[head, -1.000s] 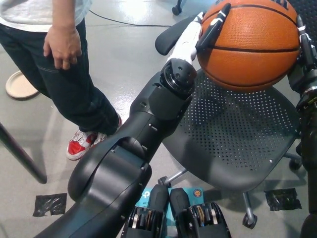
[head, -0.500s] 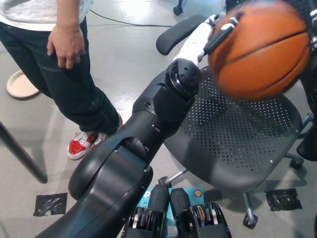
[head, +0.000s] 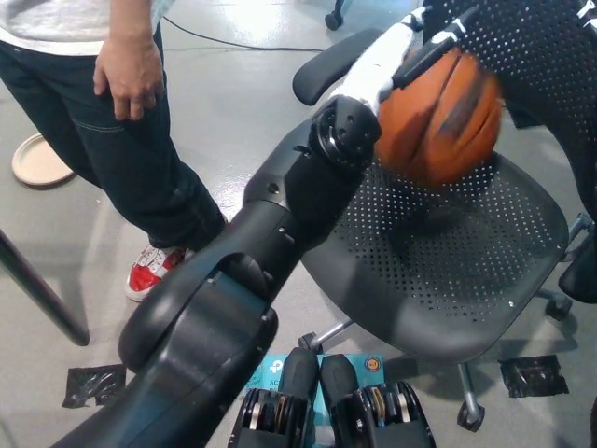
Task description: The robot grabs the basketball from a person using both hands and then drops it on the black chair in the front
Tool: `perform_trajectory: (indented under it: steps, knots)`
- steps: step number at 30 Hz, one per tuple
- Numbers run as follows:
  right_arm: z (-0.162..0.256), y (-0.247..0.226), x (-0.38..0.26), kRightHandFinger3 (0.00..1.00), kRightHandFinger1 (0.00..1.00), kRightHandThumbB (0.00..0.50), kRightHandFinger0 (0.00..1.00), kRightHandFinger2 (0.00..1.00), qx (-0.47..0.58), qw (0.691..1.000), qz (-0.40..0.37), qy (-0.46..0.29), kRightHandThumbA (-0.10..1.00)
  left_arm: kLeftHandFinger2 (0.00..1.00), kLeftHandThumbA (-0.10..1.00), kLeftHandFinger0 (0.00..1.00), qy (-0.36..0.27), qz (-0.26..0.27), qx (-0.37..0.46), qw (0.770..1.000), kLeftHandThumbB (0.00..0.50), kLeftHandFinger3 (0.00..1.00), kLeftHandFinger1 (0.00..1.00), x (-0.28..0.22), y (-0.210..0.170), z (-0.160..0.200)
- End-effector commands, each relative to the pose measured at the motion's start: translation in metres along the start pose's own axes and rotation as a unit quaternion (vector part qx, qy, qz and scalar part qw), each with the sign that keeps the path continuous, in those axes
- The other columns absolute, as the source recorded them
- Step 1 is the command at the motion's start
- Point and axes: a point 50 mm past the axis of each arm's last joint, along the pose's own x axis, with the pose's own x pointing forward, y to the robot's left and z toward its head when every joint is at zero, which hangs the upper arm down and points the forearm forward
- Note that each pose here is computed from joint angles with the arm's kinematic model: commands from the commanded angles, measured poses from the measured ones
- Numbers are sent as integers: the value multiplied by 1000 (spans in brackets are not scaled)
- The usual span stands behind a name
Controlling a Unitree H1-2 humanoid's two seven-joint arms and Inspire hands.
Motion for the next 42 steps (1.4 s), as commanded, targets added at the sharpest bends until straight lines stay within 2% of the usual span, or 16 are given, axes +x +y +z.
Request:
perform_trajectory:
  steps: [1,9,11,17,18,20,23,24,29,30,31,34,35,37,39,42]
  knots:
    - [53,18,13,1000,1000,330,1000,1000,8,996,20,-92,1000,1000,1000,1000,-53,21,16,998,293,1000,1000,7,29,27]
    - [78,25,-2,1000,1000,312,1000,1000,-3,989,54,-135,1000,1000,1000,1000,-65,31,5,997,301,1000,1000,2,54,12]
    - [87,27,-12,1000,1000,335,1000,1000,-3,987,61,-149,1000,1000,1000,1000,-82,33,-12,996,294,1000,1000,-7,66,7]
    - [103,23,-38,1000,1000,333,1000,1000,-7,982,79,-171,1000,1000,1000,1000,-125,32,-14,991,251,1000,1000,-33,80,-3]
    - [106,21,-49,1000,1000,298,1000,1000,-11,979,98,-179,1000,1000,1000,1000,-137,31,-26,990,281,1000,1000,-49,85,-8]
    - [111,19,-65,1000,1000,268,1000,1000,-13,975,114,-190,1000,1000,1000,1000,-166,31,-45,985,270,1000,1000,-73,90,-11]
    - [112,17,-95,1000,1000,266,1000,1000,-31,968,137,-210,1000,1000,1000,1000,-218,42,-68,973,285,1000,1000,-114,93,-13]
    - [109,15,-108,1000,1000,244,1000,1000,-37,965,145,-217,1000,1000,1000,1000,-230,45,-74,969,293,1000,1000,-131,92,-14]
    - [83,12,-177,1000,1000,253,1000,1000,-51,958,188,-211,1000,1000,1000,1000,-297,65,-125,945,279,1000,1000,-226,88,-26]
    - [79,12,-183,1000,1000,234,1000,1000,-51,956,196,-211,1000,1000,1000,1000,-299,67,-133,943,290,1000,1000,-235,88,-29]
    - [66,10,-201,1000,1000,217,1000,1000,-56,950,221,-211,1000,1000,1000,1000,-304,74,-154,937,271,1000,1000,-267,86,-38]
    - [57,12,-220,1000,1000,262,1000,1000,-67,946,236,-213,1000,1000,1000,1000,-313,91,-176,929,259,1000,1000,-297,85,-47]
    - [44,17,-239,1000,1000,281,1000,1000,-75,943,245,-211,1000,1000,1000,1000,-309,108,-164,931,243,1000,1000,-321,82,-61]
    - [29,20,-252,1000,1000,266,1000,1000,-95,936,261,-215,1000,1000,1000,1000,-294,127,-144,936,253,1000,1000,-335,79,-78]
    - [3,18,-260,1000,1000,246,1000,1000,-99,945,262,-170,1000,1000,1000,1000,-259,144,-134,946,257,1000,1000,-344,74,-106]
    - [-31,9,-264,1000,1000,253,1000,1000,-89,961,237,-113,1000,1000,1000,1000,-211,168,-136,953,246,1000,1000,-355,67,-143]
